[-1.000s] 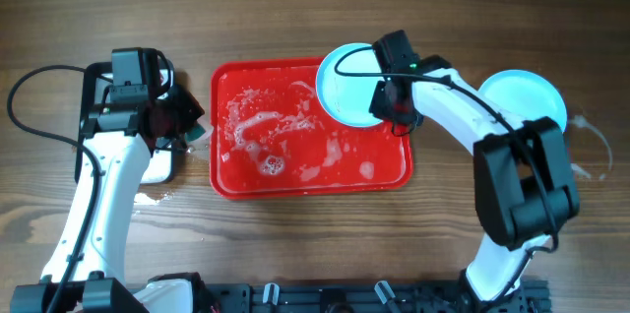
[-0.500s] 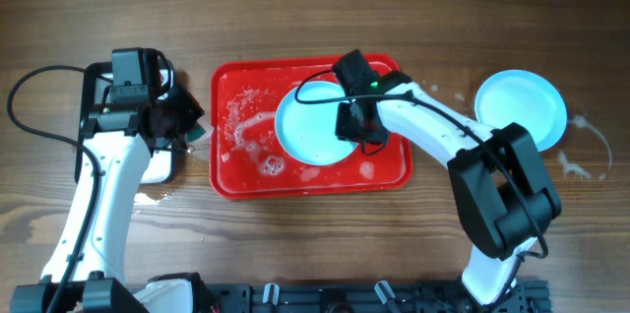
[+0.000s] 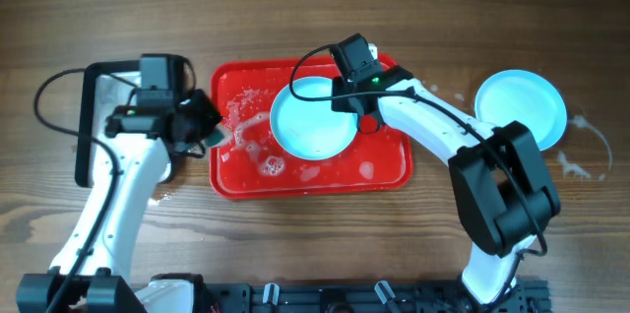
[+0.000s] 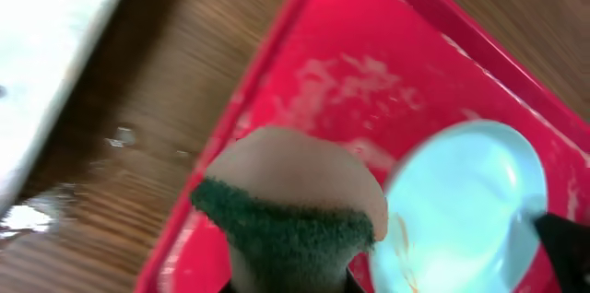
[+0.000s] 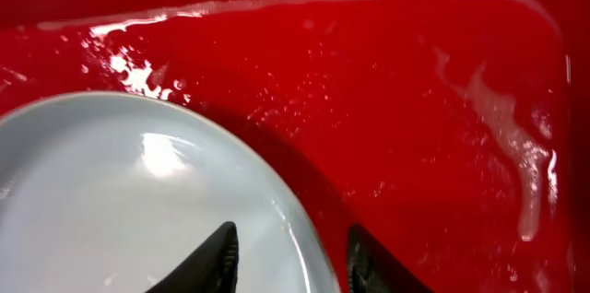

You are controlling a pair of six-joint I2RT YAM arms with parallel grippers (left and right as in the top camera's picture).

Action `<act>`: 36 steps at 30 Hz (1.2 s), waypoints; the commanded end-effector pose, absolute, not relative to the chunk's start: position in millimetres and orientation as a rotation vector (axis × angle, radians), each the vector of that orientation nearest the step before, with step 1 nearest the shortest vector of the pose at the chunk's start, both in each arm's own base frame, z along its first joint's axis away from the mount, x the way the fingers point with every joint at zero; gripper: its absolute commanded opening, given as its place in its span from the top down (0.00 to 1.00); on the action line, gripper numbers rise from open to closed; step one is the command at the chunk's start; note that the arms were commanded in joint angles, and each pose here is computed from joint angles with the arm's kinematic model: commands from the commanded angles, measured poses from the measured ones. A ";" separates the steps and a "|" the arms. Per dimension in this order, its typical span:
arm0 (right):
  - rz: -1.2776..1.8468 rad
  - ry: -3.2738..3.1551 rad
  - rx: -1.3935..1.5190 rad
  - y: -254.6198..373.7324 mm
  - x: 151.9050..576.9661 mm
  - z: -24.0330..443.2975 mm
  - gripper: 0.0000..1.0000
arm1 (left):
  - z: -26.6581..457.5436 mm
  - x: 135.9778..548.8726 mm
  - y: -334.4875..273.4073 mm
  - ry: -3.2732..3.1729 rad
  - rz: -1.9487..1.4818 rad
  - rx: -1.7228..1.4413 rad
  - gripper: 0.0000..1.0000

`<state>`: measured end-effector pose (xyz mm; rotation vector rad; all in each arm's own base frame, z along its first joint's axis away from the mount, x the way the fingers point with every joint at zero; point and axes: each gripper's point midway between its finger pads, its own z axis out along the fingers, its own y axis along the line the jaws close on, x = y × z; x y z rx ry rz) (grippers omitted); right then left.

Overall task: Clean dirty plates on tray and stack at the side
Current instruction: 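Bring the left-held sponge onto the last plate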

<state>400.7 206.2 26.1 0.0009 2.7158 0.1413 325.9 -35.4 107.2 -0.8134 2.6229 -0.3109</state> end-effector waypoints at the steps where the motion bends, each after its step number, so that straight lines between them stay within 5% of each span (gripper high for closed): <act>1: 0.104 2.808 -0.073 205.0 390.5 -7.5 0.78 | 94.1 325.4 -55.4 2.648 -0.265 -0.807 0.96; 4: 0.184 2.851 -0.063 213.8 382.1 -11.5 0.96 | 82.8 326.2 -71.2 2.685 -0.253 -0.752 0.96; 9: 0.135 2.969 0.373 207.5 347.2 -20.1 0.96 | 61.0 334.8 -76.2 2.673 -0.206 -0.844 0.96; 19: 0.149 2.933 0.233 238.3 339.6 -18.6 0.96 | 13.3 384.4 -120.8 2.615 -0.149 -0.484 0.96; 25: 0.147 2.935 0.233 238.8 340.2 -22.9 0.96 | -31.5 356.1 -109.7 2.725 0.161 -0.347 0.96; 32: 0.165 2.926 0.230 241.8 343.1 -24.8 0.96 | -10.1 344.9 -106.1 2.821 0.217 -0.184 0.96; 36: 0.159 2.931 0.224 241.1 342.1 -25.1 0.96 | 8.1 384.0 -123.7 2.684 0.114 -0.133 0.96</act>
